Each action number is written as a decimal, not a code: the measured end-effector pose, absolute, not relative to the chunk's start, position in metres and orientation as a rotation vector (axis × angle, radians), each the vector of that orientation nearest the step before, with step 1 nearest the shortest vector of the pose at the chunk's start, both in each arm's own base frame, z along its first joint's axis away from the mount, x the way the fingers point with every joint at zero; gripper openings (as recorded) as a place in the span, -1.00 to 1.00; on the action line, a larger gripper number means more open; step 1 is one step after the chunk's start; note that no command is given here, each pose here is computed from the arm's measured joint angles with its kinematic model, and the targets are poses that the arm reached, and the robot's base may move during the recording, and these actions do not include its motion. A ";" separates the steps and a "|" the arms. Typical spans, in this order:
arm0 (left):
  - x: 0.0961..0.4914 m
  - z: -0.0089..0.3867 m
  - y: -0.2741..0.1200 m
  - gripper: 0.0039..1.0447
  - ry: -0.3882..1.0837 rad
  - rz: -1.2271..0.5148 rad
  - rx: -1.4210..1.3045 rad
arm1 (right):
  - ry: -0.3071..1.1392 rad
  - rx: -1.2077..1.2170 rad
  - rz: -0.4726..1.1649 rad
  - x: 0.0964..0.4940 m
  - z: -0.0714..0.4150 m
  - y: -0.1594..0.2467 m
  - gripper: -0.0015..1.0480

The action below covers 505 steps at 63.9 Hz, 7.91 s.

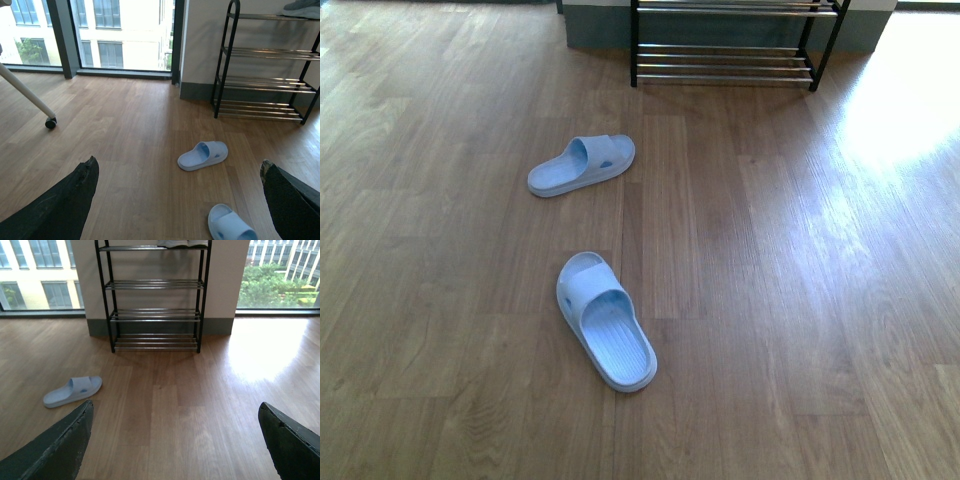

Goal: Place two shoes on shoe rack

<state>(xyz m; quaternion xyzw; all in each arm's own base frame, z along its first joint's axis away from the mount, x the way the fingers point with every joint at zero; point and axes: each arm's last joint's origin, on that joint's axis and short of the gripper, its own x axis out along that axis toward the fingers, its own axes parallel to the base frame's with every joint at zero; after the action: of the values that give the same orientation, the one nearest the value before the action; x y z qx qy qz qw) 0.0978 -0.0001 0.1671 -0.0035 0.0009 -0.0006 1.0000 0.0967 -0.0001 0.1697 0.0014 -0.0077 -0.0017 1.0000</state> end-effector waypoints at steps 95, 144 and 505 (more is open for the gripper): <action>0.134 0.163 -0.021 0.83 0.453 0.225 -0.196 | -0.014 0.003 0.000 0.097 0.170 0.000 0.82; 0.300 -0.051 -0.068 0.83 1.341 -0.049 0.108 | -0.014 0.003 -0.001 0.097 0.170 0.000 0.82; 0.166 0.188 -0.010 -0.97 0.398 0.374 0.269 | 0.725 -0.131 0.108 0.259 0.032 0.052 0.82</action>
<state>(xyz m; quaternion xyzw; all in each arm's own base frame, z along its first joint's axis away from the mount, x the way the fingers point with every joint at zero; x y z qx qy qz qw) 0.1658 -0.0101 0.1875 0.1327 0.1961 0.1841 0.9540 0.2589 0.0522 0.0323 -0.0638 0.3541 0.0529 0.9315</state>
